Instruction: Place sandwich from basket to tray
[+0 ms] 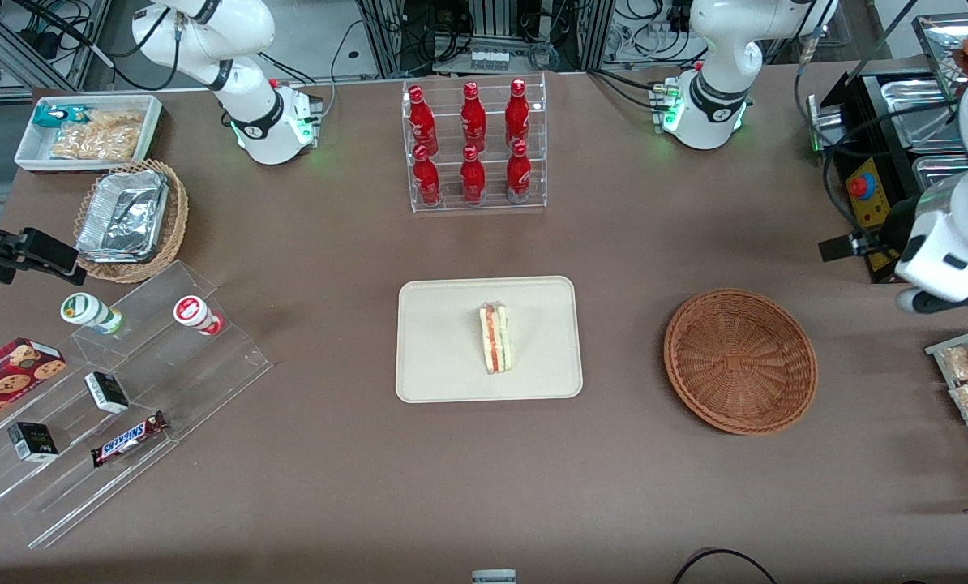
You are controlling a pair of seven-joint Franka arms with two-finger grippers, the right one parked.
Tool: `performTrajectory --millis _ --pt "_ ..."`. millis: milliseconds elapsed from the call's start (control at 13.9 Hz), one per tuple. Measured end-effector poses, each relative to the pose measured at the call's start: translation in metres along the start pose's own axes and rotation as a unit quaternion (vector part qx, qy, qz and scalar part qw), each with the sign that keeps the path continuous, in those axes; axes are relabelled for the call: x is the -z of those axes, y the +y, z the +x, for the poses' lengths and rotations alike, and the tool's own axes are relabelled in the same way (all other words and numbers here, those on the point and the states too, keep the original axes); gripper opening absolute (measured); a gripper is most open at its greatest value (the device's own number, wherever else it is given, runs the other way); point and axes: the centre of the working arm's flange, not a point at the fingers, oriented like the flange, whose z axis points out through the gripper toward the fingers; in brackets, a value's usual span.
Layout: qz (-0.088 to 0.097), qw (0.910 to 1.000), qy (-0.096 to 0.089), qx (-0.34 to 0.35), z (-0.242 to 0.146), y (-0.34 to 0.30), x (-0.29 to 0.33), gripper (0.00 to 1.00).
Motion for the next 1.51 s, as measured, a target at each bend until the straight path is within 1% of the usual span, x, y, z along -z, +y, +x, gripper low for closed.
performTrajectory --millis 216,432,577,721,1225,1514 --pt "0.000 0.9998 0.008 -0.019 -0.031 -0.008 0.023 1.00" --pt "0.003 0.9991 0.013 -0.040 -0.056 -0.006 0.023 1.00" --pt "0.004 0.9983 0.027 -0.051 -0.073 -0.004 0.014 1.00" --pt "0.006 0.9977 0.033 -0.059 -0.084 0.002 0.010 1.00" --pt "0.004 0.9965 0.047 -0.069 -0.078 0.013 0.018 1.00" --pt "0.002 0.9966 0.047 -0.068 -0.069 0.013 0.019 1.00"
